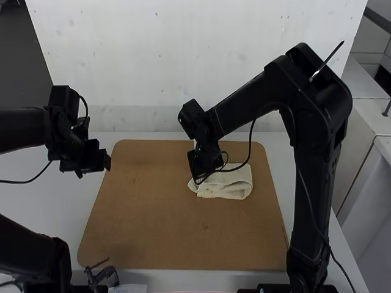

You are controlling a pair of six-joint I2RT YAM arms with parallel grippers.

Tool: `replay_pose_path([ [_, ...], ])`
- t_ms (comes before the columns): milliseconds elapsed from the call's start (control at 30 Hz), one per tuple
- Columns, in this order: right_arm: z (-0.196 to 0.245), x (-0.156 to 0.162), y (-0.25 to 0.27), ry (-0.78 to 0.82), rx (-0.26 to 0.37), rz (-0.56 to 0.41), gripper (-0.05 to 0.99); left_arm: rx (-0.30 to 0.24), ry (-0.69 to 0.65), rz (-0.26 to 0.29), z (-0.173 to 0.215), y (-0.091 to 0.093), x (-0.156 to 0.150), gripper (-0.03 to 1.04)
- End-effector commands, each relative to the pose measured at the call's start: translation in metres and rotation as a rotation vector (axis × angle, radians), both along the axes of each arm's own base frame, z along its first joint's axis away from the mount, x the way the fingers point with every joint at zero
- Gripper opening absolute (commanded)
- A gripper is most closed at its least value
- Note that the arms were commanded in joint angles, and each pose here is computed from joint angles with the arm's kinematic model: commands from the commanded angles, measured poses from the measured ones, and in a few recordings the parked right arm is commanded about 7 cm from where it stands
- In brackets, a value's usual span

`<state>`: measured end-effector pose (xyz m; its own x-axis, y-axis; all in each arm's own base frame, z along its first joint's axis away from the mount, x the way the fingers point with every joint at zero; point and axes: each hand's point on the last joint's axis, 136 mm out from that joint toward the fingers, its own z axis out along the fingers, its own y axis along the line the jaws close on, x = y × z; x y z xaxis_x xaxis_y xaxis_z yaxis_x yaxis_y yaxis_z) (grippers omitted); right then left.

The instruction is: Fold the towel.

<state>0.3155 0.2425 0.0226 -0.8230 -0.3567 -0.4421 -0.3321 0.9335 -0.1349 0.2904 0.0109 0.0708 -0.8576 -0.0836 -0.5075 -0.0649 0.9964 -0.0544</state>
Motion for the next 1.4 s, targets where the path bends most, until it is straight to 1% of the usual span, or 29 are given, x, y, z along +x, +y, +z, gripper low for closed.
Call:
replay_pose_path([
  [0, 0.005, 0.001, 0.02, -0.025, 0.016, 0.012, 0.02, -0.003, -0.029, -0.011, 0.004, -0.001, 0.001, 0.83],
  [433, -0.001, 0.005, 0.037, -0.026, 0.03, 0.018, 0.02, -0.004, -0.033, -0.007, 0.001, 0.001, 0.003, 0.83],
  [600, 0.009, 0.009, 0.034, -0.042, 0.04, 0.01, 0.02, -0.004, -0.029, -0.007, 0.0, 0.001, 0.003, 0.83],
  [633, 0.015, 0.008, 0.032, -0.048, 0.038, 0.011, 0.09, -0.004, -0.029, -0.007, 0.0, 0.001, 0.003, 0.83],
  [667, 0.024, 0.009, 0.029, -0.062, 0.033, 0.005, 0.23, -0.004, -0.035, -0.007, 0.002, 0.001, 0.003, 0.83],
  [700, 0.035, 0.01, 0.026, -0.075, 0.041, -0.001, 0.37, -0.004, -0.039, -0.007, 0.003, 0.001, 0.004, 0.83],
  [733, 0.048, 0.013, 0.024, -0.093, 0.064, -0.01, 0.46, -0.003, -0.049, -0.007, 0.006, 0.001, 0.005, 0.83],
  [767, 0.062, 0.017, 0.021, -0.118, 0.087, -0.018, 0.47, -0.002, -0.058, -0.007, 0.009, 0.001, 0.006, 0.83],
  [833, 0.082, 0.024, 0.01, -0.155, 0.113, -0.035, 0.47, 0.0, -0.079, -0.009, 0.016, 0.001, 0.008, 0.83],
  [867, 0.092, 0.027, 0.004, -0.172, 0.125, -0.045, 0.54, 0.0, -0.087, -0.01, 0.019, 0.0, 0.009, 0.83],
  [900, 0.1, 0.031, -0.005, -0.187, 0.134, -0.063, 0.67, 0.001, -0.101, -0.012, 0.024, 0.0, 0.009, 0.83],
  [933, 0.108, 0.033, -0.013, -0.202, 0.14, -0.073, 0.82, 0.002, -0.113, -0.014, 0.028, -0.001, 0.01, 0.83],
  [967, 0.115, 0.035, -0.023, -0.217, 0.146, -0.087, 0.95, 0.003, -0.128, -0.017, 0.032, -0.002, 0.01, 0.83],
  [1000, 0.119, 0.036, -0.032, -0.229, 0.151, -0.103, 0.97, 0.004, -0.139, -0.018, 0.035, -0.002, 0.01, 0.83],
  [1167, 0.138, 0.04, -0.097, -0.333, 0.168, -0.19, 0.97, 0.013, -0.174, -0.037, 0.045, -0.008, 0.01, 0.84],
  [1233, 0.143, 0.036, -0.121, -0.387, 0.17, -0.21, 0.97, 0.017, -0.179, -0.044, 0.047, -0.01, 0.011, 0.93],
  [1267, 0.146, 0.032, -0.132, -0.408, 0.17, -0.223, 0.97, 0.019, -0.181, -0.048, 0.047, -0.011, 0.011, 0.96],
  [1367, 0.156, 0.02, -0.164, -0.471, 0.17, -0.261, 0.97, 0.019, -0.189, -0.058, 0.048, -0.015, 0.012, 0.96],
])
